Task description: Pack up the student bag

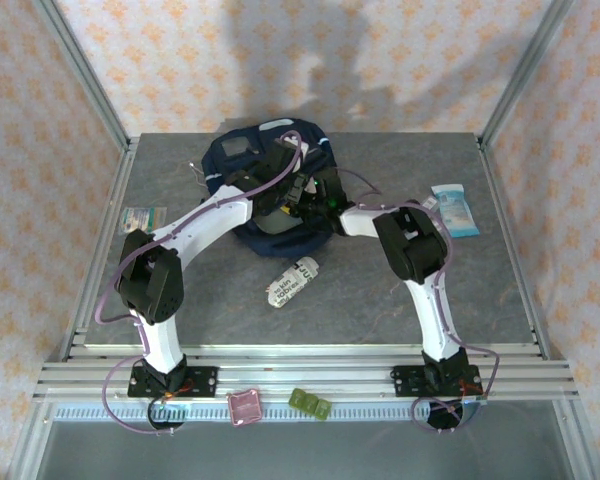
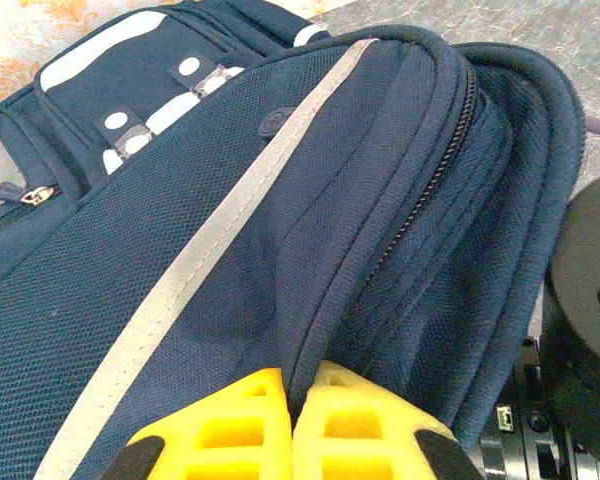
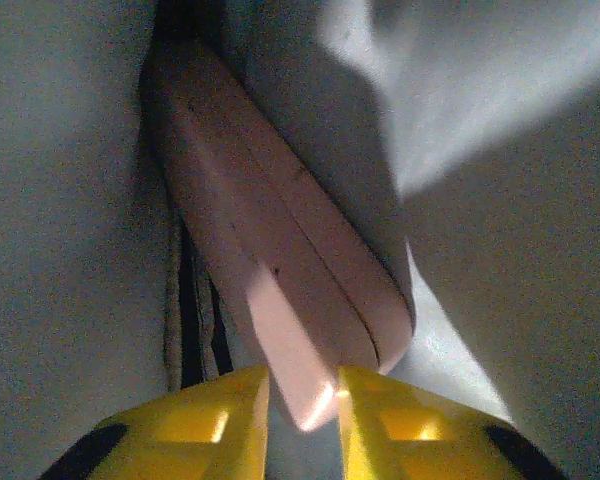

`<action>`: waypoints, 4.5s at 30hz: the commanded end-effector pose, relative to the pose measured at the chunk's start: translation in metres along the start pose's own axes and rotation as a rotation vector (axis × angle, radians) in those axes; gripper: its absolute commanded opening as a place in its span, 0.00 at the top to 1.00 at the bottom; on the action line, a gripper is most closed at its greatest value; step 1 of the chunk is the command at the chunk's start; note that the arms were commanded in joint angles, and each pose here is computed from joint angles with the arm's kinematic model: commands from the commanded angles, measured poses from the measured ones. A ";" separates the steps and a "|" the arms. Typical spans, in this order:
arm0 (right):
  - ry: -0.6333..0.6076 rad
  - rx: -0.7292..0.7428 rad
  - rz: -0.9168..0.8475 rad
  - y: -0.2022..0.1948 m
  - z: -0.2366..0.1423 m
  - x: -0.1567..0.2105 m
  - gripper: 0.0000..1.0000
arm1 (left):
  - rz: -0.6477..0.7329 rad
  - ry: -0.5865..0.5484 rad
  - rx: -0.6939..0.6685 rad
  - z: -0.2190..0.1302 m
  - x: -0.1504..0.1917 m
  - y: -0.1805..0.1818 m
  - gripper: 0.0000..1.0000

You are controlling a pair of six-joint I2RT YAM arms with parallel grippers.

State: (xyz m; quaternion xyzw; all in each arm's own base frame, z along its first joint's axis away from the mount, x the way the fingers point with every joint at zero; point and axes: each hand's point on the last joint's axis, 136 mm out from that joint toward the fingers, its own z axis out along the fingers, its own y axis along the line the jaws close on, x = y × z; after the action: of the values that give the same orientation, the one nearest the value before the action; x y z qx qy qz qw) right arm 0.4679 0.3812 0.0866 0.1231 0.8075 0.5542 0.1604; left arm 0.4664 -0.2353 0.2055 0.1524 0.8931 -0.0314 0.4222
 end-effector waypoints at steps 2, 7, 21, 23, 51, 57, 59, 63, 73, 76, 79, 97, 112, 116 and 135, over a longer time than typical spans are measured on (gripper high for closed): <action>0.001 0.089 -0.133 0.006 -0.036 0.023 0.63 | -0.040 -0.127 0.051 -0.028 -0.042 -0.013 1.00; -0.054 0.329 -0.274 -0.013 -0.105 0.040 0.47 | -0.031 -0.124 0.030 -0.026 -0.039 -0.008 1.00; 0.206 0.395 -0.571 -0.003 -0.164 0.174 0.42 | -0.035 -0.107 0.014 -0.018 -0.033 0.003 1.00; 0.280 0.360 -0.643 0.004 -0.157 0.201 0.42 | -0.038 -0.107 0.015 -0.018 -0.033 0.005 1.00; 0.364 0.723 -0.703 -0.066 -0.114 0.218 0.43 | -0.056 -0.097 0.032 -0.014 -0.030 0.012 1.00; 0.259 0.875 -0.672 -0.096 -0.166 0.179 0.43 | -0.066 -0.093 0.040 -0.011 -0.028 0.010 1.00; 0.213 0.911 -0.653 -0.098 -0.178 0.164 0.43 | -0.070 -0.089 0.041 -0.011 -0.027 0.010 1.00; 0.101 0.899 -0.626 -0.070 -0.196 0.147 0.41 | -0.073 -0.085 0.053 -0.011 -0.026 0.008 1.00; -0.086 0.985 -0.174 -0.071 -0.251 0.156 0.06 | -0.085 -0.092 0.064 -0.012 -0.027 0.006 1.00; -0.116 0.970 -0.062 -0.075 -0.261 0.157 0.01 | -0.087 -0.089 0.070 -0.011 -0.025 0.005 1.00; -0.170 0.926 0.049 -0.077 -0.270 0.151 0.00 | -0.089 -0.090 0.075 -0.011 -0.025 0.005 1.00; -0.131 1.012 0.469 -0.130 -0.233 0.140 0.01 | -0.097 -0.099 0.081 -0.009 -0.026 0.004 1.00; -0.212 1.146 0.173 -0.138 -0.284 0.122 0.57 | -0.099 -0.103 0.084 -0.010 -0.028 0.003 1.00; -0.217 1.128 -0.079 -0.112 -0.294 0.099 0.63 | -0.111 -0.150 0.069 -0.019 -0.037 0.008 1.00; 0.129 0.643 -0.637 0.018 -0.119 0.048 0.62 | -0.145 -0.251 -0.067 -0.060 -0.083 0.056 1.00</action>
State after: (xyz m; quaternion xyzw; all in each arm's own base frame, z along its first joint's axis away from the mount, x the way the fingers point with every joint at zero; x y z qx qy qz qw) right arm 0.3619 0.2842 0.1329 -0.0756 0.9529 0.1943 0.2201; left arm 0.4820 -0.2083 0.2364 0.1098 0.8831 -0.0496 0.4534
